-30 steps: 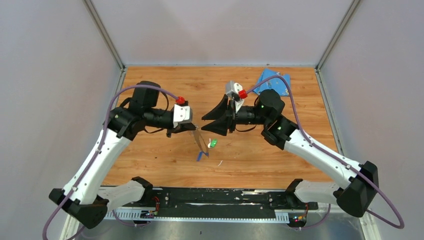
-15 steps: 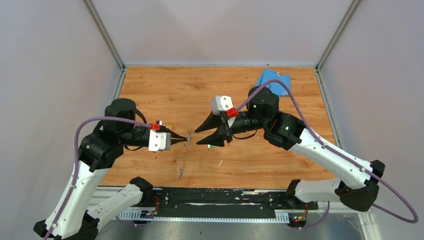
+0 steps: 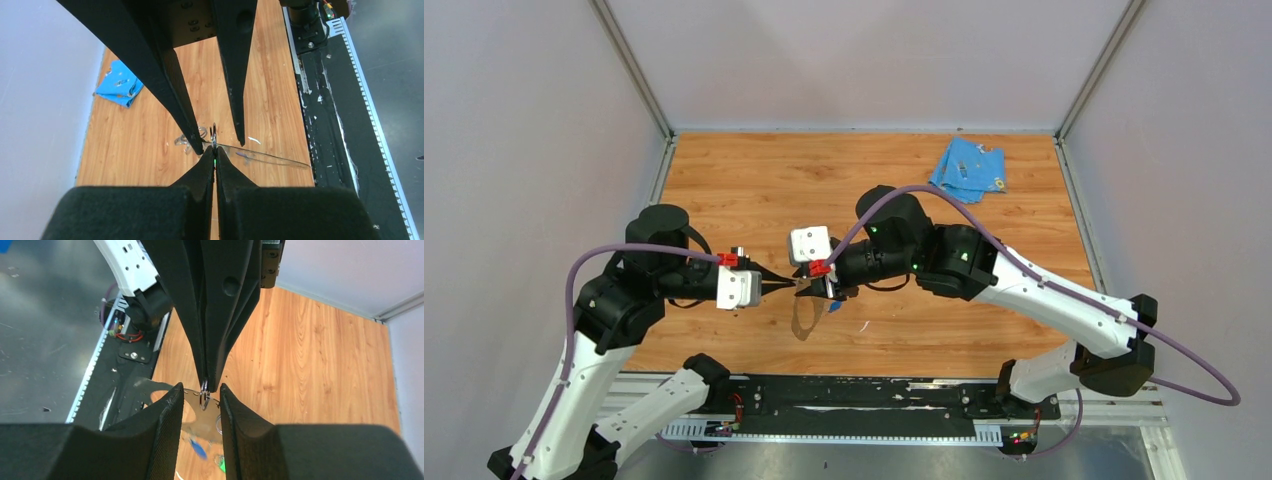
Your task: Put the keys on the keyring
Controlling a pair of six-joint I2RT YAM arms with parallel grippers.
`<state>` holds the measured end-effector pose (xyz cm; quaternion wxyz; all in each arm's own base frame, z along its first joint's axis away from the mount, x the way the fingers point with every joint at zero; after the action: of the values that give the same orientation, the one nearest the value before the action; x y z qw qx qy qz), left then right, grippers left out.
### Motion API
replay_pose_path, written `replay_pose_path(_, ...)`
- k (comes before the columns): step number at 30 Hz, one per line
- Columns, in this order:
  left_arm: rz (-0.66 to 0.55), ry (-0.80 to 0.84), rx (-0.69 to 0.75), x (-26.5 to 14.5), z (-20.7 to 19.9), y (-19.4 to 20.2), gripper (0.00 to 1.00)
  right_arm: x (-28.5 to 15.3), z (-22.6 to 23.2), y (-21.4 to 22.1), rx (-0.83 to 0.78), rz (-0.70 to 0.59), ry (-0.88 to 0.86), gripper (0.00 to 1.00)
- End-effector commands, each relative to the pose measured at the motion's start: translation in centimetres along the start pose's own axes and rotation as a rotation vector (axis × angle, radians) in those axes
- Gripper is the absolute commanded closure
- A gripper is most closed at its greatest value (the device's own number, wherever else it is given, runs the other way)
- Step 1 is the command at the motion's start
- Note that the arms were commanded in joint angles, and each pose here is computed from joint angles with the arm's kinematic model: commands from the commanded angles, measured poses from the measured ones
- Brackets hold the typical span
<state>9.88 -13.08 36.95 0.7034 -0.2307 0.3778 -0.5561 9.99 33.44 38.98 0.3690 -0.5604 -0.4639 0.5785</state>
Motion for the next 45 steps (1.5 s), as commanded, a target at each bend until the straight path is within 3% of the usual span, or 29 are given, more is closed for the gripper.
replay_pose_path(1, -0.010, 0.000, 0.002, 0.0, -0.3, -0.1, 1.00, -0.5, -0.3, -0.3, -0.061, 0.057, 0.072, 0.67)
replay_pose_path(5, -0.010, 0.001, -0.001, 0.0, -0.4, -0.1, 1.00, -0.7, -0.4, -0.6, -0.066, 0.052, 0.096, 0.78)
replay_pose_path(9, -0.010, 0.003, -0.006, 0.0, -0.5, 0.0, 1.00, -1.0, -0.3, -0.8, -0.066, 0.045, 0.107, 0.82)
replay_pose_path(14, -0.029, 0.017, -0.023, 0.1, -0.7, -0.2, 1.00, -0.9, -0.3, -1.0, -0.060, 0.036, 0.122, 0.99)
replay_pose_path(18, -0.061, 0.046, -0.054, 0.4, -1.0, -0.4, 1.00, -0.5, -0.3, -1.2, -0.059, -0.008, 0.136, 1.00)
replay_pose_path(21, -0.083, 0.058, -0.073, 0.3, -1.3, -0.7, 0.67, -1.0, -0.1, -1.4, -0.049, -0.100, 0.169, 1.00)
replay_pose_path(23, -0.080, 0.052, -0.076, 0.1, -1.6, -0.8, 0.52, -1.8, 0.5, -1.7, -0.046, -0.193, 0.166, 1.00)
replay_pose_path(25, -0.059, 0.033, -0.075, -0.1, -1.8, -0.6, 0.44, -2.7, 1.2, -2.0, -0.040, -0.278, 0.155, 1.00)
replay_pose_path(29, -0.048, -0.058, -0.105, -0.2, -1.1, -0.6, 0.45, -4.0, 2.8, -1.9, -0.041, -0.414, 0.100, 1.00)
replay_pose_path(33, -0.156, -0.198, -0.191, -0.1, -0.3, -1.7, 0.50, -4.2, 3.5, -1.3, -0.029, -0.468, 0.065, 1.00)
replay_pose_path(36, -0.246, -0.169, -0.217, 0.3, -0.6, -2.5, 0.53, -3.8, 3.7, -1.1, -0.025, -0.475, 0.036, 1.00)
replay_pose_path(45, -0.333, -0.098, -0.233, 0.6, -1.1, -3.3, 0.65, -3.2, 3.5, -0.7, -0.045, -0.469, 0.037, 1.00)
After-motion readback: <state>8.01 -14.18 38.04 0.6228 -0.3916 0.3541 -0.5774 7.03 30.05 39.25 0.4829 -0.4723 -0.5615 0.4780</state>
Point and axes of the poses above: each gripper's point midway between its finger pads, its own x axis out along the fingers, its own z axis along the line the jaws close on, y = z × x, the point moved 7 cm from there along -x, back along the fingers, and after that the axes turned 14 degrees about x, right-handed, at the moved point
